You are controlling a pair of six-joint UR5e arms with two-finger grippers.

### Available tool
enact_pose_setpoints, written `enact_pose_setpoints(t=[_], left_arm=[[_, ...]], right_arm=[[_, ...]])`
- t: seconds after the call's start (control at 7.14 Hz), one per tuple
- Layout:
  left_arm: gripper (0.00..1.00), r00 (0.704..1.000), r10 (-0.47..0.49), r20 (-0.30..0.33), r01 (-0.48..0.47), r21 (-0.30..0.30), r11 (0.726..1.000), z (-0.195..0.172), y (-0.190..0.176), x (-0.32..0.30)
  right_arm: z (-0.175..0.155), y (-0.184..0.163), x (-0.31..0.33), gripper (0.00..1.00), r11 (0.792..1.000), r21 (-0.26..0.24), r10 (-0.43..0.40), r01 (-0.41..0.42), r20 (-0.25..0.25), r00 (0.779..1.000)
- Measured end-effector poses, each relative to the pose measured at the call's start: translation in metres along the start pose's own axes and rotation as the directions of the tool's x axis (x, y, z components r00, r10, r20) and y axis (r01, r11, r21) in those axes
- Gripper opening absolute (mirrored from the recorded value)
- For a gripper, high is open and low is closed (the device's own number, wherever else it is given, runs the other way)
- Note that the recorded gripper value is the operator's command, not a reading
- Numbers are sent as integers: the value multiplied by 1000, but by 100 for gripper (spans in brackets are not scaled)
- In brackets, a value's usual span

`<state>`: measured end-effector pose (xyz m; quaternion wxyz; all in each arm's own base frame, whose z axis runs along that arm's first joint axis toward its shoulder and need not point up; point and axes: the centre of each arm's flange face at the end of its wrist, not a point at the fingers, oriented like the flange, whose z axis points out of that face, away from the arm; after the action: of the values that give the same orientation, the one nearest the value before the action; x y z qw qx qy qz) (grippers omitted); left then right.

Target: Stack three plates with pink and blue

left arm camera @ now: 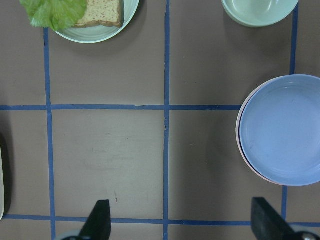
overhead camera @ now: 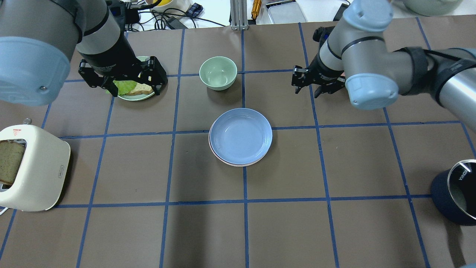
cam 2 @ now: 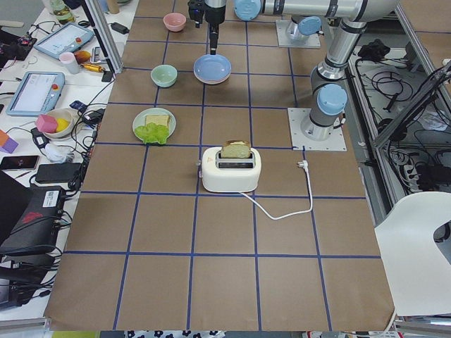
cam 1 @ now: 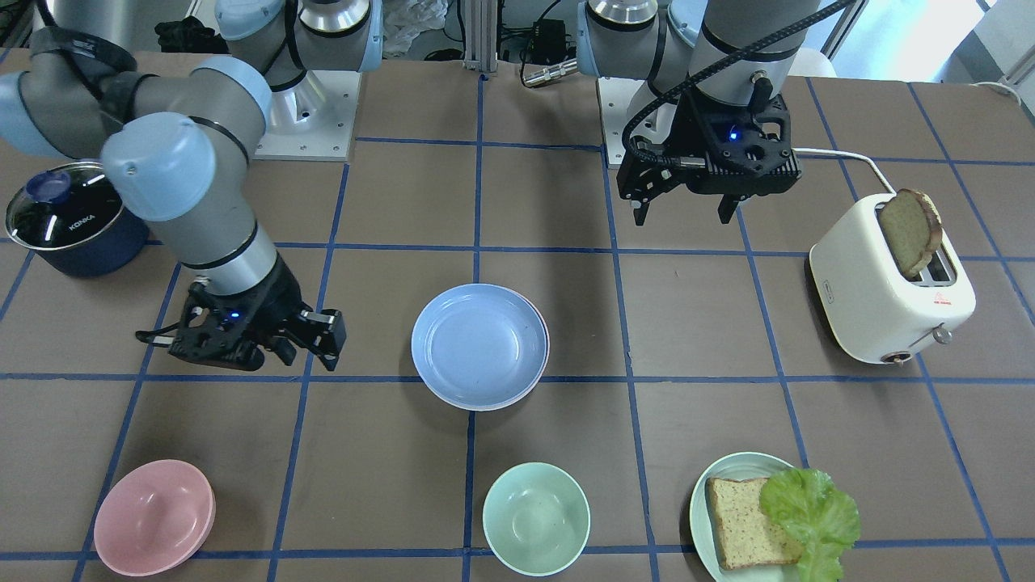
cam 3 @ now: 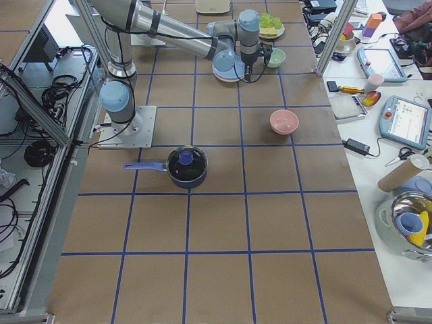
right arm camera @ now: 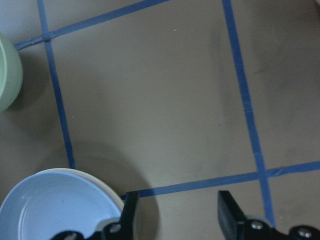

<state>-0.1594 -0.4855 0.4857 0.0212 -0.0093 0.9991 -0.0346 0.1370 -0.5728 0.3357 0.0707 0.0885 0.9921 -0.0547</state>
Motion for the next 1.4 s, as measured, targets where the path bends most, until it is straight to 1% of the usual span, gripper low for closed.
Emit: enact_pose_setpoints(t=[0.14, 0.28, 0.42, 0.56, 0.7, 0.84, 0.98, 1.4], left_arm=[[100, 1000, -1, -3, 1, 2, 1000, -1, 0, -1], [100, 1000, -2, -8, 2, 4, 1000, -1, 0, -1], [100, 1000, -3, -12, 3, 6, 1000, -2, -1, -1], [100, 1000, -3, -14, 3, 7, 1000, -3, 0, 0], [100, 1000, -3, -14, 3, 8, 1000, -3, 0, 0], [100, 1000, -4, -15, 4, 7, 1000, -3, 0, 0], [100, 1000, -4, -15, 4, 7, 1000, -4, 0, 0], [100, 1000, -4, -16, 4, 10, 1000, -5, 0, 0]], right_arm=[[-26, -11, 11, 65, 999, -30, -36, 35, -52, 998], [-55, -14, 15, 70, 994, -77, -79, 72, -90, 993], [-84, -9, 13, 76, 990, -98, -116, 106, -104, 988], [-114, 3, 8, 88, 987, -85, -143, 134, -114, 983], [-133, 15, -2, 100, 985, -67, -169, 161, -137, 976], [-141, 24, -12, 100, 981, -58, -190, 183, -159, 969], [-146, 29, -18, 100, 979, -50, -202, 196, -165, 965], [-155, 34, -21, 100, 978, -35, -209, 206, -159, 965]])
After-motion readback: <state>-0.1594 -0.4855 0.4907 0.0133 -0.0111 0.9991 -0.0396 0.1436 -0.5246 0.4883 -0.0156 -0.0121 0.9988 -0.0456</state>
